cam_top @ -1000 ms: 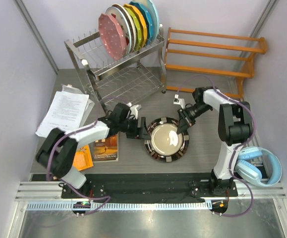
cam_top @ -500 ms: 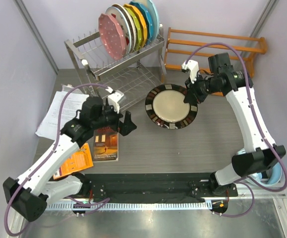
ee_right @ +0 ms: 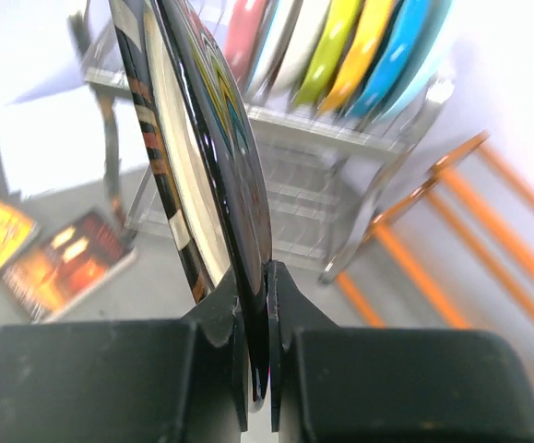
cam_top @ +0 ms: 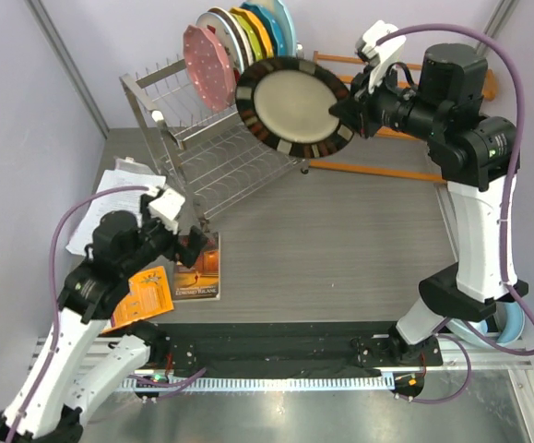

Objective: Load the plates into the dish rack

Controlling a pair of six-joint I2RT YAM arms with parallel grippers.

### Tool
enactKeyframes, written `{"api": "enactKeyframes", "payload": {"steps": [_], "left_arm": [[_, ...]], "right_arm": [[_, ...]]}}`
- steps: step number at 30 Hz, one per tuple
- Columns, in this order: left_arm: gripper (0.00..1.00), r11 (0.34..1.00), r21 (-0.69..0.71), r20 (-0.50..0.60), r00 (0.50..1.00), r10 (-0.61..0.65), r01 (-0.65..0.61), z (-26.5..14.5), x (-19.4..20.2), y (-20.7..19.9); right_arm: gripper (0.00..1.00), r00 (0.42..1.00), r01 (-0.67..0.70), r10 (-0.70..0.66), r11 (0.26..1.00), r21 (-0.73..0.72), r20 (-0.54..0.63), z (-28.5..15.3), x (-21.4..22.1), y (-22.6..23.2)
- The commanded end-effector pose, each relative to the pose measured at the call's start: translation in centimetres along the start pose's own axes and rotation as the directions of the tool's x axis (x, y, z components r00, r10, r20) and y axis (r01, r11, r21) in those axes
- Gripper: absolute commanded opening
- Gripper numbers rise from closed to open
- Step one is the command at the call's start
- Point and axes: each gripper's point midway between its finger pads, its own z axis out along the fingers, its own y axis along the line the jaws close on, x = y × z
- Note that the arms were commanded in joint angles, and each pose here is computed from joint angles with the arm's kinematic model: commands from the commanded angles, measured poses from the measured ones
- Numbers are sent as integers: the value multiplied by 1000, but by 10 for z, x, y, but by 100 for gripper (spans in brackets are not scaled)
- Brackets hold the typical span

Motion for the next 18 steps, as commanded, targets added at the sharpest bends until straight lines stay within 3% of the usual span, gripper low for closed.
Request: {"api": "enactKeyframes", "payload": {"steps": [1, 3, 4, 8, 9, 11, 12, 13, 15, 18], "left_arm": [[99, 978, -203, -35, 997, -64, 55, -27, 44, 30], [99, 955, -289, 58, 997, -47, 62, -41, 49, 39], [99, 946, -318, 81, 996, -41, 65, -46, 50, 43], [100, 889, -451, 30, 997, -69, 75, -47, 68, 68], [100, 885, -458, 36, 997, -71, 80, -46, 67, 71], [99, 879, -468, 59, 996, -70, 90, -45, 63, 74], [99, 883, -461, 63, 995, -72, 93, -43, 62, 74], [99, 881, -463, 67, 995, -79, 101, -42, 61, 75], [100, 870, -479, 75, 993, -93, 118, -42, 60, 79], [99, 868, -482, 77, 993, -93, 118, -41, 59, 81]], "right_arm": [[1, 936, -5, -37, 993, 118, 351, -15, -99, -14], [1, 922, -19, -38, 990, 142, 386, -4, -110, -14], [1, 887, -23, -57, 986, 166, 458, -4, -130, -16], [1, 782, -58, -166, 940, 336, 600, 4, -170, -14], [1, 734, -95, -191, 921, 377, 651, 8, -182, -16], [1, 713, -153, -185, 901, 407, 677, 16, -189, -8], [1, 673, -270, -168, 851, 451, 721, -3, -200, -22], [1, 683, -305, -151, 830, 467, 715, 17, -194, -20], [1, 665, -378, -149, 778, 502, 732, 12, -197, -21], [1, 674, -383, -128, 781, 492, 728, 34, -189, -16]]}}
